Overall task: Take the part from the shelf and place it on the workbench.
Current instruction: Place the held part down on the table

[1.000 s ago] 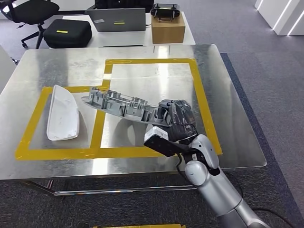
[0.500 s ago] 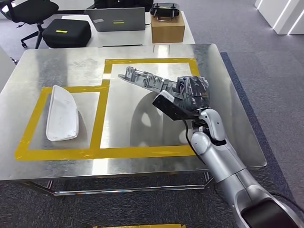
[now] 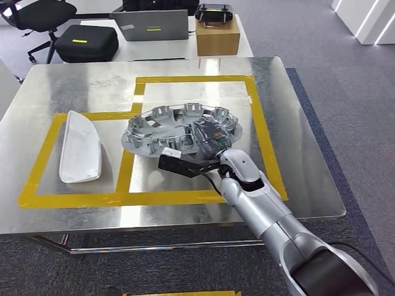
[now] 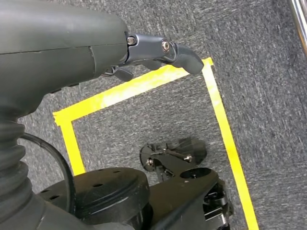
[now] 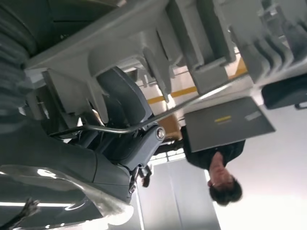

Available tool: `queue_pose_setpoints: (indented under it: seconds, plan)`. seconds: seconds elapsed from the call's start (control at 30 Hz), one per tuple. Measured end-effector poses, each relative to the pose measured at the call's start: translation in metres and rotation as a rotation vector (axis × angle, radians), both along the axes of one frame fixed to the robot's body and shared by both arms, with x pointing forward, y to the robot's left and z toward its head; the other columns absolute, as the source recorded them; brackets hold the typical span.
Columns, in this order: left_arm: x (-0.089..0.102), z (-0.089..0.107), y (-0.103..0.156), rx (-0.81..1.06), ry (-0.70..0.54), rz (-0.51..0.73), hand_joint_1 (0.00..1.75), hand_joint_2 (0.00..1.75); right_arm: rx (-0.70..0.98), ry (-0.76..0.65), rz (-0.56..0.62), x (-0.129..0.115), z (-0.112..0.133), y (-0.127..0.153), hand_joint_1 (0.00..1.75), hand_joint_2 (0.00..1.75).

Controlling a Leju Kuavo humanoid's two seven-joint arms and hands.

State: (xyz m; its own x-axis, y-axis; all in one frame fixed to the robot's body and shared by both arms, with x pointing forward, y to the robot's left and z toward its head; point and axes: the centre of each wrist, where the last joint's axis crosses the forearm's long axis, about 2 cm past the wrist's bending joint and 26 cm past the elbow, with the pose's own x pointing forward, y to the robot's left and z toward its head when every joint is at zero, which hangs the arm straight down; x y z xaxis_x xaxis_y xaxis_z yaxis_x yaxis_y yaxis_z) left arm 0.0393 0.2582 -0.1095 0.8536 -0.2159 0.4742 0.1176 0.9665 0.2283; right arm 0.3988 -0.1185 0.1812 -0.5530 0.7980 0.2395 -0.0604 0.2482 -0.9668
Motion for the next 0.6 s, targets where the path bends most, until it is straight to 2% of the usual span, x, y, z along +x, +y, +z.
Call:
queue_pose_setpoints:
  seconds: [0.1,0.23,0.4,0.6]
  plan:
    - [0.001,0.0,0.0,0.002,0.013,-0.003,0.0,1.75,-0.02,0.03,0.017,-0.004,-0.004,0.009,0.0,1.75]
    - [0.001,0.0,0.001,0.011,0.024,-0.003,0.0,0.0,-0.046,0.076,0.017,-0.008,-0.011,0.014,0.0,1.75]
    - [0.005,0.0,0.002,0.027,0.038,-0.007,0.0,0.0,-0.134,0.18,0.023,-0.006,-0.017,0.013,0.0,1.75]
    - [0.007,0.001,0.003,0.031,0.04,-0.016,0.0,0.0,-0.221,0.206,-0.01,0.0,-0.015,0.011,0.0,1.75]
